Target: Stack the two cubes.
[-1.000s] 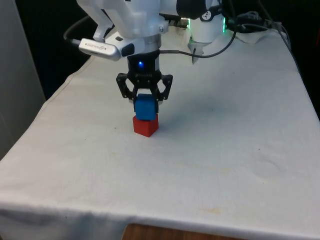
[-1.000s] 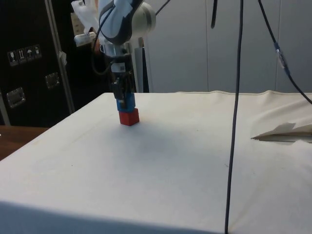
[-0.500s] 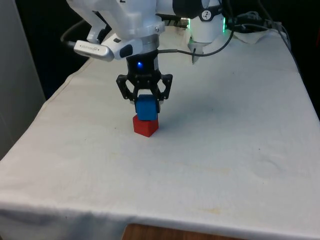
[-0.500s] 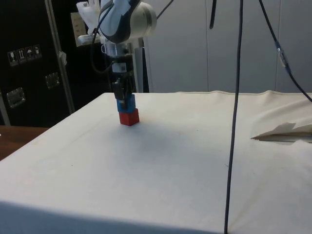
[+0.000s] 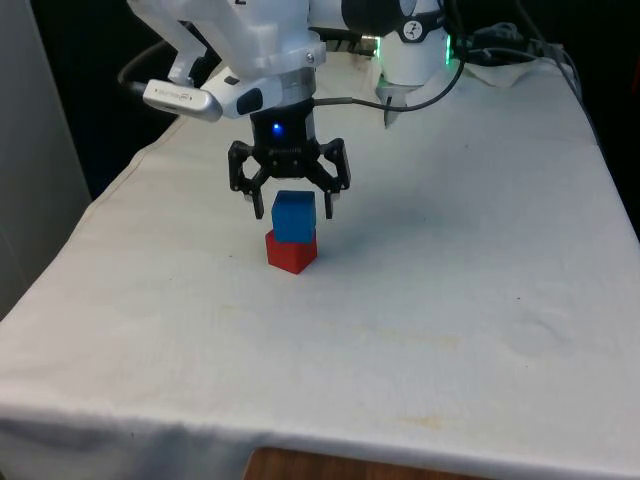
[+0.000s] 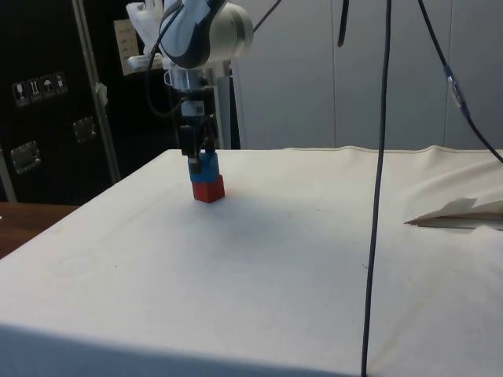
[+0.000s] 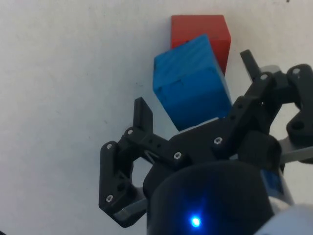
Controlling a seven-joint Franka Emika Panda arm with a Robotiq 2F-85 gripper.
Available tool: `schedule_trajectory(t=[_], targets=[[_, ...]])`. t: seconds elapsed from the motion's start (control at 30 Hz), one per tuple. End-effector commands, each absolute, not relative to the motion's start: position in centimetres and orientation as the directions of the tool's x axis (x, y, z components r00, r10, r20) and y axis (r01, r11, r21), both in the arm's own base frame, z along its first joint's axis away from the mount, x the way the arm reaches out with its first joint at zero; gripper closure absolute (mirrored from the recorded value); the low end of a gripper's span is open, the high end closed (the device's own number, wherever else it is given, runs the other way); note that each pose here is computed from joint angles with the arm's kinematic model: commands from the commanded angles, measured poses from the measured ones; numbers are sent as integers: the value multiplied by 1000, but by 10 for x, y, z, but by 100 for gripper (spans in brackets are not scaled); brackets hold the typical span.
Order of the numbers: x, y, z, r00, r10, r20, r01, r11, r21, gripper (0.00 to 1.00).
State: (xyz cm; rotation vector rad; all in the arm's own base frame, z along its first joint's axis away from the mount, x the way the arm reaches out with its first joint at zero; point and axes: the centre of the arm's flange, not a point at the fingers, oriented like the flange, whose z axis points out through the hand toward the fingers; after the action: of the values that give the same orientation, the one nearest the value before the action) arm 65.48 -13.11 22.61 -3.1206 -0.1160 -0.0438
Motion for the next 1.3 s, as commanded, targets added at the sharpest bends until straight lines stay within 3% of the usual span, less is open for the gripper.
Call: schedule_trajectory(t=[0.0, 0.23, 1.27], targets=[[655, -131, 226, 997, 75, 30, 76, -997, -29, 0], [655, -131, 226, 997, 74, 30, 75, -997, -17, 0], [668, -124, 302, 996, 85, -1, 85, -995, -53, 0]])
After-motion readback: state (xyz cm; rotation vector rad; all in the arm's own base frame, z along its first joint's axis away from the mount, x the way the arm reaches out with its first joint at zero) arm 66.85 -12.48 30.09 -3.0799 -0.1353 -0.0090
